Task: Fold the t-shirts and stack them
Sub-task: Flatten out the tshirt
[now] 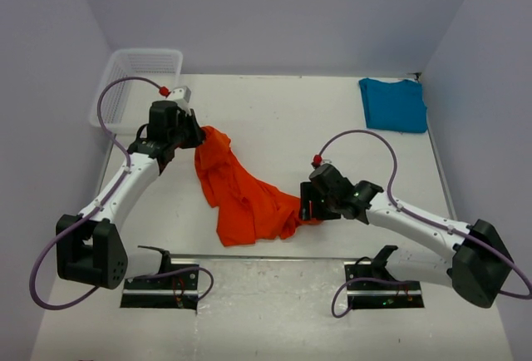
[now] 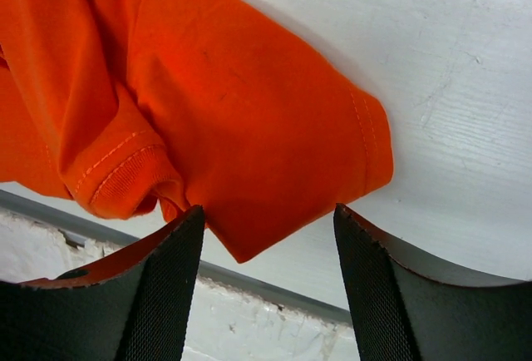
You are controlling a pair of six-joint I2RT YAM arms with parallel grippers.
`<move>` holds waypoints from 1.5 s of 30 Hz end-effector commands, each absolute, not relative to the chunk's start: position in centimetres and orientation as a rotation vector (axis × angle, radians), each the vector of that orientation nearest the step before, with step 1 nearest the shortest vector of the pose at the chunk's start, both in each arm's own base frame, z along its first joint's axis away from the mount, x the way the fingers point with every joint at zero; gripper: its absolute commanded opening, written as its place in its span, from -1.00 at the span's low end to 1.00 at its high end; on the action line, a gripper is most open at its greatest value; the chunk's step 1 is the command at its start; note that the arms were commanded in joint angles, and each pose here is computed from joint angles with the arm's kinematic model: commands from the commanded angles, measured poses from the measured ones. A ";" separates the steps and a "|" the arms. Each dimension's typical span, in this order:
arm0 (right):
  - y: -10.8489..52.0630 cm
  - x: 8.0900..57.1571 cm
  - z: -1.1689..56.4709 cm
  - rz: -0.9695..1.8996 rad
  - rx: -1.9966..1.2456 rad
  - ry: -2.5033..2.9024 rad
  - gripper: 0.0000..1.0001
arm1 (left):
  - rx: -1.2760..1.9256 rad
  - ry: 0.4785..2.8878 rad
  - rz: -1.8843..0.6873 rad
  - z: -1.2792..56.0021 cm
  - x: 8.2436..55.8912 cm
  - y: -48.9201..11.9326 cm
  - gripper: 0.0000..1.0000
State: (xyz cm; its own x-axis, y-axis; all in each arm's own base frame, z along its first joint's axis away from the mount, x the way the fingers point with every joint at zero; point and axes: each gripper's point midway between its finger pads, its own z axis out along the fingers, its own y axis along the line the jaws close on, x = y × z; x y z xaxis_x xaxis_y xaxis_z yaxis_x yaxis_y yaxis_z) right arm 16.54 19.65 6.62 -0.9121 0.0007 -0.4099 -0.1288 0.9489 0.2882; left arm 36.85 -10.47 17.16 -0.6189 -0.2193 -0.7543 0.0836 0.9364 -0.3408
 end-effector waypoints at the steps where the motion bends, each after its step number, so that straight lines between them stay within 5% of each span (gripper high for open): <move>1: 21.0 16.7 6.3 0.511 -0.079 2.677 0.29 | -0.075 2.147 -0.455 18.5 37.0 -10.6 -1.00; 9: 22.2 16.5 5.0 0.544 -0.083 2.700 0.22 | -0.069 2.144 -0.457 18.8 37.1 -10.6 -1.00; 17: 22.6 16.1 3.6 0.539 -0.075 2.722 -0.06 | -0.066 2.154 -0.456 18.4 37.1 -10.7 -1.00; 25: 23.1 15.3 1.7 0.560 -0.080 2.775 -0.03 | -0.062 2.160 -0.452 18.3 36.9 -10.6 -1.00; 28: 23.1 15.1 0.7 0.544 -0.074 2.792 -0.24 | -0.059 2.161 -0.446 18.3 36.9 -10.5 -1.00; 34: 22.5 15.1 -0.5 0.476 -0.055 2.812 -1.00 | -0.055 2.164 -0.454 18.1 36.8 -10.7 -1.00; 40: 20.5 17.9 5.0 0.288 -0.054 2.676 -1.00 | -0.032 2.144 -0.482 19.4 36.6 -11.1 -1.00; 45: 16.7 23.8 18.8 0.120 0.049 2.384 -1.00 | 0.021 2.015 -0.484 25.7 36.2 -11.0 -1.00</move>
